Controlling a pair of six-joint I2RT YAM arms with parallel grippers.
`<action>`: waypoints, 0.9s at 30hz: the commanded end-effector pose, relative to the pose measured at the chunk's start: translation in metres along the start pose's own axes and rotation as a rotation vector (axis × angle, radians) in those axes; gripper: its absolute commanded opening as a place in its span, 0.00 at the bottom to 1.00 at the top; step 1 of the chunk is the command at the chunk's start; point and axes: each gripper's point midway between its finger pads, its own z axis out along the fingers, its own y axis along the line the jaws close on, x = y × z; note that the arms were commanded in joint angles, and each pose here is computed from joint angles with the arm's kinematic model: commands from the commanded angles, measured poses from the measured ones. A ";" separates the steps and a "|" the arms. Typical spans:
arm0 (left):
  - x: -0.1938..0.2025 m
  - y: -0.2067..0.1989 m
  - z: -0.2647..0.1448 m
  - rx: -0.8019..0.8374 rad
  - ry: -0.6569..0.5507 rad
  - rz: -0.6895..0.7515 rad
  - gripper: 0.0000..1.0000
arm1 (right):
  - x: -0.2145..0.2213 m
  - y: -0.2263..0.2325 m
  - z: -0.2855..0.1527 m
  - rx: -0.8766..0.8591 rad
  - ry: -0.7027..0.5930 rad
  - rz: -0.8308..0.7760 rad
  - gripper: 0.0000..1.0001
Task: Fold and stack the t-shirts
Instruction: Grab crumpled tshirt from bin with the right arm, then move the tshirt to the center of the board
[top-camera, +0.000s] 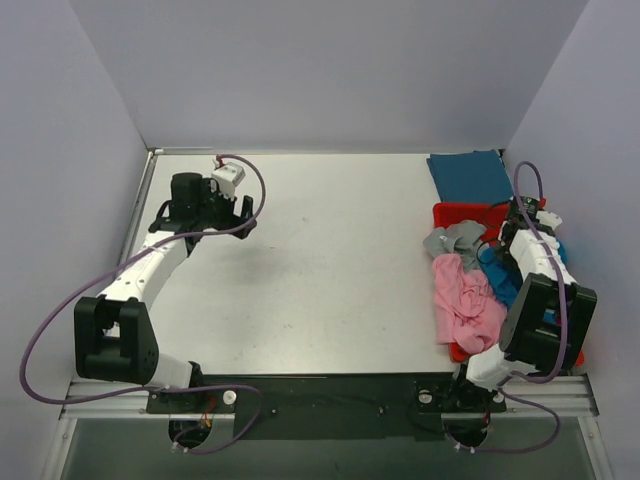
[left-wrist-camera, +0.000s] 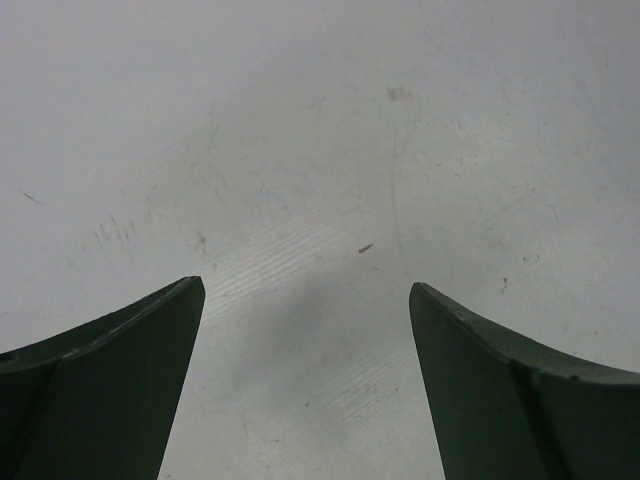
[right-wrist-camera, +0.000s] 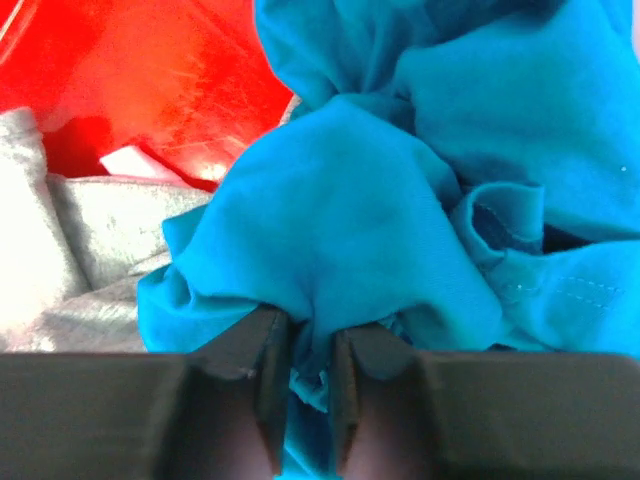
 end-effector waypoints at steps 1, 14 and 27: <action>0.009 -0.015 -0.004 0.074 0.061 0.012 0.94 | -0.025 -0.001 -0.021 -0.016 -0.051 -0.004 0.00; -0.031 -0.028 -0.016 0.144 0.024 0.011 0.96 | -0.131 0.016 -0.329 -0.615 -0.732 -0.071 0.00; -0.086 0.105 -0.090 -0.286 -0.164 -0.132 0.97 | 0.045 0.153 -0.679 -2.067 -0.639 -0.855 0.00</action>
